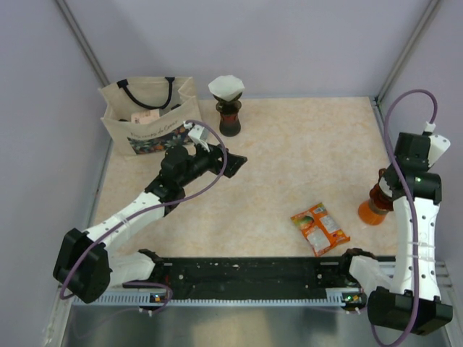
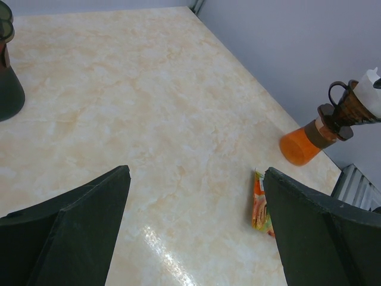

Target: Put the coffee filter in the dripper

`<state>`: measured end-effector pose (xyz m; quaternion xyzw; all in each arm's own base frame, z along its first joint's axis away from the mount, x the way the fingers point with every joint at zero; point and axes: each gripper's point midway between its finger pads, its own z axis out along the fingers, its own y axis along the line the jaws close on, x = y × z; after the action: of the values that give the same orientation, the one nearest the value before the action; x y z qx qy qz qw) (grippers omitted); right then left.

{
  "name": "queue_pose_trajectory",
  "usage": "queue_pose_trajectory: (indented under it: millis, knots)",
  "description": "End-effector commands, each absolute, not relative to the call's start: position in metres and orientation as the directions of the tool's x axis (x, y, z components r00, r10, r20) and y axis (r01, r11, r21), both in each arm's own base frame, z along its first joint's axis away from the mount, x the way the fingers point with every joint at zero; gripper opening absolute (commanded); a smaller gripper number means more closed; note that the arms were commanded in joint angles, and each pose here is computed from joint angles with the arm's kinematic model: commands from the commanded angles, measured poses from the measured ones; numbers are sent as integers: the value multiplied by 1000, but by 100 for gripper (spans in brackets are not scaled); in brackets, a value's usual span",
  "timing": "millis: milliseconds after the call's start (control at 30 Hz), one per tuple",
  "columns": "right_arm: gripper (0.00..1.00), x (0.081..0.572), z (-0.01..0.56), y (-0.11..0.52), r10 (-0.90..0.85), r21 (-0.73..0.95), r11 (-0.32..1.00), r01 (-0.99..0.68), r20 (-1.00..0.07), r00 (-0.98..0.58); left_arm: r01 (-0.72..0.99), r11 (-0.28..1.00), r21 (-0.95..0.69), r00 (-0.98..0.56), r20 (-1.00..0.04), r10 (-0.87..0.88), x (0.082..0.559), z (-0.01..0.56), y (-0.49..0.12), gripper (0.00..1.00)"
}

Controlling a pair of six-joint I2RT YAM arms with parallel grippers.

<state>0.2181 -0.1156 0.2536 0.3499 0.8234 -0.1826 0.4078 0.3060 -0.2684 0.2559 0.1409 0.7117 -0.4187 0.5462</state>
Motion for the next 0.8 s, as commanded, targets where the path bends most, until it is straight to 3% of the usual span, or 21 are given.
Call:
queue_pose_trajectory:
  millis: [0, 300, 767]
  knots:
    - [31, 214, 245, -124, 430, -52, 653, 755, -795, -427, 690, 598, -408, -305, -913, -271, 307, 269, -269, 99]
    - [40, 217, 225, -128, 456, -59, 638, 768, -774, -439, 685, 600, -413, -310, -911, -273, 307, 267, -268, 99]
    - [40, 221, 203, -130, 481, -46, 647, 761, -750, -455, 685, 605, -405, -301, -914, -272, 307, 268, -267, 99]
